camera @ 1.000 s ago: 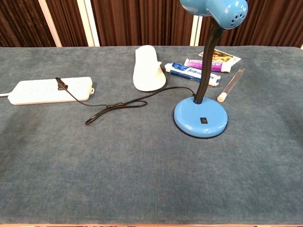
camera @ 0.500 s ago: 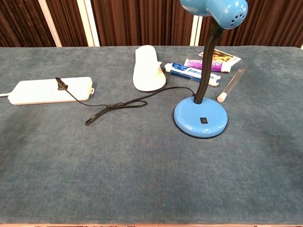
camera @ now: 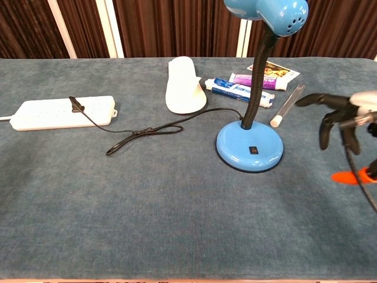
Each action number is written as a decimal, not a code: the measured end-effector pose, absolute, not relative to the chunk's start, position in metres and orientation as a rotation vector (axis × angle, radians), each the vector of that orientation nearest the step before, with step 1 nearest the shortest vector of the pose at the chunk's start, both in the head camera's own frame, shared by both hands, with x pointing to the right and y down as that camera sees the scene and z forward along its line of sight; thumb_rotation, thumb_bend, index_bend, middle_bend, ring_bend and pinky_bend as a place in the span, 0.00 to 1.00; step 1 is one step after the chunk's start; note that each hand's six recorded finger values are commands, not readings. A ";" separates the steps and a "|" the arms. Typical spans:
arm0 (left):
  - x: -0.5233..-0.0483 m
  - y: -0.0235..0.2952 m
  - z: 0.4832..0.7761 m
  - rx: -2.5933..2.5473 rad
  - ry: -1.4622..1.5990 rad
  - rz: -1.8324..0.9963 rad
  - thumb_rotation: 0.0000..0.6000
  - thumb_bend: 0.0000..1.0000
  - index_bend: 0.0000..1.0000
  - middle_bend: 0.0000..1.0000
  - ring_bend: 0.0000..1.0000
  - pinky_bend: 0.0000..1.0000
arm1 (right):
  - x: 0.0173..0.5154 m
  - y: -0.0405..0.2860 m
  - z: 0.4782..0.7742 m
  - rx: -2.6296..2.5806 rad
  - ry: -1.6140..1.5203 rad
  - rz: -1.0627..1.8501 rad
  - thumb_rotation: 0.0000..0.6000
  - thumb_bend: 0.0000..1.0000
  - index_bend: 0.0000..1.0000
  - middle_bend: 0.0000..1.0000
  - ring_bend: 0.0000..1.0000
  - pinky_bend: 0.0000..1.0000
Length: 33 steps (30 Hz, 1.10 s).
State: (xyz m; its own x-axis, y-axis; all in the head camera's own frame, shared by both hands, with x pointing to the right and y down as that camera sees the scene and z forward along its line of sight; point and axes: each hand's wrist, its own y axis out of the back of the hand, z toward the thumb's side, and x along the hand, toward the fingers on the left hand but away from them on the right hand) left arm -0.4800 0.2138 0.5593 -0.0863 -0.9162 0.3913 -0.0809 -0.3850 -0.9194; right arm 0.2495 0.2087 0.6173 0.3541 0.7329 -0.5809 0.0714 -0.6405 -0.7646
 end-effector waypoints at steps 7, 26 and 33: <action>-0.481 0.214 0.559 -1.501 1.125 -1.558 1.00 0.53 0.21 0.10 0.01 0.00 | 0.222 0.215 0.643 -2.022 -0.632 1.373 1.00 0.25 0.08 0.49 0.61 1.00; -0.483 0.214 0.561 -1.497 1.133 -1.582 1.00 0.53 0.21 0.10 0.01 0.00 | 0.188 0.207 0.681 -2.018 -0.596 1.439 1.00 0.25 0.08 0.53 0.63 1.00; -0.483 0.214 0.561 -1.495 1.132 -1.581 1.00 0.53 0.21 0.10 0.01 0.00 | 0.192 0.210 0.688 -2.017 -0.580 1.473 1.00 0.25 0.09 0.52 0.63 1.00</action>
